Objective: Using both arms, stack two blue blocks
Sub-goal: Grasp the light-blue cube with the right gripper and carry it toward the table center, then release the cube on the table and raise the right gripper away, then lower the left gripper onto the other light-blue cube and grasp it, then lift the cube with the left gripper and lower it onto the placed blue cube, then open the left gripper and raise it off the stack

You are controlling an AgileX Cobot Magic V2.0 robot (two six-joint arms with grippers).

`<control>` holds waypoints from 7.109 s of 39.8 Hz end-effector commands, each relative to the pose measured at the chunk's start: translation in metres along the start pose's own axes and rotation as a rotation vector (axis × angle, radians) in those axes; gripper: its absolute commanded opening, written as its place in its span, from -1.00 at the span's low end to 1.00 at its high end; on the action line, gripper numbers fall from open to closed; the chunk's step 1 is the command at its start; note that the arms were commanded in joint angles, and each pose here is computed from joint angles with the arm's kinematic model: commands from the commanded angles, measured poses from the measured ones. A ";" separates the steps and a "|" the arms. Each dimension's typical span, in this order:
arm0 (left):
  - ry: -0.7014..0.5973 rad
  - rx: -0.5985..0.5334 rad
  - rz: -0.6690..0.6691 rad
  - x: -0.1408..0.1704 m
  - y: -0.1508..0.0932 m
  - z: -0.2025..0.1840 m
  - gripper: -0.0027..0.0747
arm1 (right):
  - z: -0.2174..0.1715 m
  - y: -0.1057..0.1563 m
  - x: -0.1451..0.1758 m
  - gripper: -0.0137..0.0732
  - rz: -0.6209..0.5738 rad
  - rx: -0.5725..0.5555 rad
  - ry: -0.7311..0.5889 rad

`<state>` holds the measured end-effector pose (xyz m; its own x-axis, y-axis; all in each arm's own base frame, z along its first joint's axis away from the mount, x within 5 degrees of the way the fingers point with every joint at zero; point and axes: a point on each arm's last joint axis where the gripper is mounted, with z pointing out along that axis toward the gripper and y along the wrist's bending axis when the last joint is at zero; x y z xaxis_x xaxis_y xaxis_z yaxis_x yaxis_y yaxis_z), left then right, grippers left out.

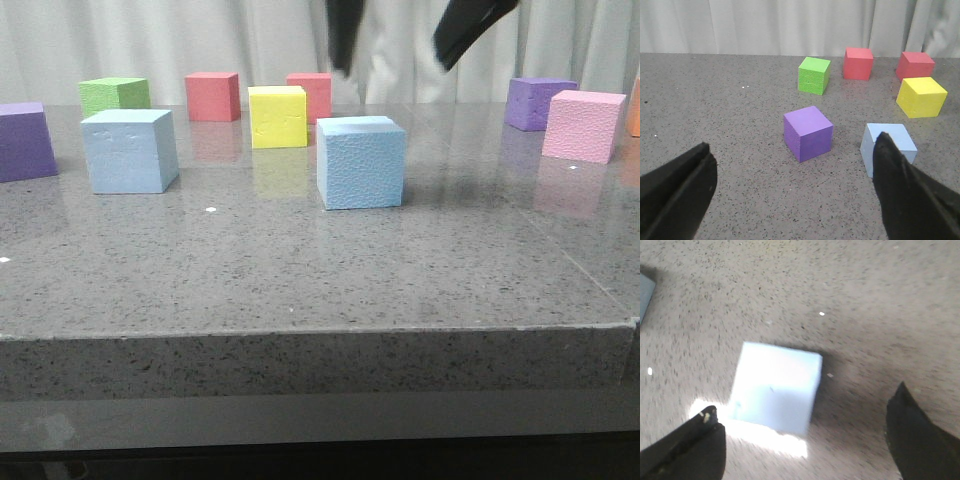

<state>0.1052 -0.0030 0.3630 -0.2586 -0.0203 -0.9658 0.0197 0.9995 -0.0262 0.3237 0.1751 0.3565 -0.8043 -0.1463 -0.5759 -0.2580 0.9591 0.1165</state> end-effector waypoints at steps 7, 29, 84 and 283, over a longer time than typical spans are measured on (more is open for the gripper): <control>-0.095 0.005 -0.005 -0.015 -0.001 -0.002 0.67 | -0.079 -0.037 0.041 0.81 -0.142 -0.070 -0.179; -0.095 0.005 -0.005 -0.015 -0.001 -0.002 0.67 | -0.134 -0.058 0.157 0.81 -0.239 -0.061 -0.395; -0.049 0.329 0.040 -0.046 -0.056 0.045 0.66 | -0.143 -0.062 0.178 0.81 -0.239 -0.061 -0.466; 0.348 0.765 0.382 -0.139 -0.215 0.116 0.48 | -0.143 -0.062 0.178 0.81 -0.239 -0.061 -0.464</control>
<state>0.2723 -0.2341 0.4428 -0.3967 0.5432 -0.7399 0.7878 0.6152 0.0292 0.1185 0.0554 0.3490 -0.4715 -0.2539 -0.8445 -0.4561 0.8899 -0.0130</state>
